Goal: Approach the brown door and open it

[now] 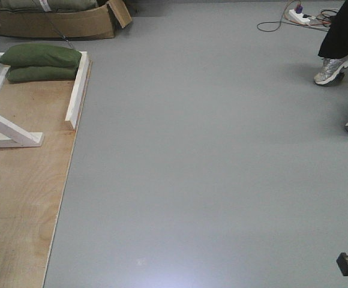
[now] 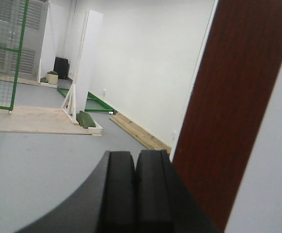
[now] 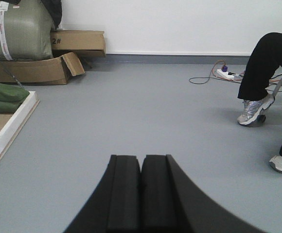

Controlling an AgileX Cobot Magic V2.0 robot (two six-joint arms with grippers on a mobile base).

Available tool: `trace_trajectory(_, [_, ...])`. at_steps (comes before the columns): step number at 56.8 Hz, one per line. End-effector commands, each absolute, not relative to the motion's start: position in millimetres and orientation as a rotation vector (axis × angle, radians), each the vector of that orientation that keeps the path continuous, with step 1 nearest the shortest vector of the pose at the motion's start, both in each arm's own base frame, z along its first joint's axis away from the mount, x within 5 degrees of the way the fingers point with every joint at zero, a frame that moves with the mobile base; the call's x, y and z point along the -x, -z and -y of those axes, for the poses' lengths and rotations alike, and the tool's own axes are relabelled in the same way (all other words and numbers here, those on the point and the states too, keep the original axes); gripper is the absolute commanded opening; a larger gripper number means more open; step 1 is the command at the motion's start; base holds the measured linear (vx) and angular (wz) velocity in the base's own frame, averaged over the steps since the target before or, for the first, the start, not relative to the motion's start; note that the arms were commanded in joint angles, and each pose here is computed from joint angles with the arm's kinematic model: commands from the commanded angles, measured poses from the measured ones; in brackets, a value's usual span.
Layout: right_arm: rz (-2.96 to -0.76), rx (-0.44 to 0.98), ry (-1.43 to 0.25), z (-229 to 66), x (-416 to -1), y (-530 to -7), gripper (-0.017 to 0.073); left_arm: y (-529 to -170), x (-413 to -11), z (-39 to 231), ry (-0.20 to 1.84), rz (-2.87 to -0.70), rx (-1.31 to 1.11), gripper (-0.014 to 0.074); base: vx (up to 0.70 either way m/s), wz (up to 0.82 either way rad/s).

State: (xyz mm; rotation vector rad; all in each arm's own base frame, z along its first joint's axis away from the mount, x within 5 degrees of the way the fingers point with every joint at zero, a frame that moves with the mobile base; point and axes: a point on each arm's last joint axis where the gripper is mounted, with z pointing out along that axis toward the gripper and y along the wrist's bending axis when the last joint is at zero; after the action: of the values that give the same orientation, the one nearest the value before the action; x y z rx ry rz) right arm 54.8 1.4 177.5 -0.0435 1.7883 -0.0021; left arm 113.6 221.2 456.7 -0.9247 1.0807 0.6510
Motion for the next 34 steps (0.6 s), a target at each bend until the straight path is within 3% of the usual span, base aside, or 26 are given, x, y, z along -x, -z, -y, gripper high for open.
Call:
trace_trajectory(1, [-1.695,0.047,0.015,-1.1,-55.4,-184.4,0.0000,-480.1,-109.4,-220.2,-0.675,-0.906,0.826,-0.0004,0.00,0.00])
trace_trajectory(16, [-1.695,0.047,0.015,-1.1,-55.4,-184.4,0.0000,-463.9,-117.0,-247.9,-0.464,-0.724,0.981,-0.0004,0.00,0.00])
trace_trajectory(34, [-1.695,0.047,0.015,-1.1,-55.4,-184.4,0.0000,-457.6,-119.8,-249.1,-0.213,-0.636,1.113,-0.0004,0.00,0.00])
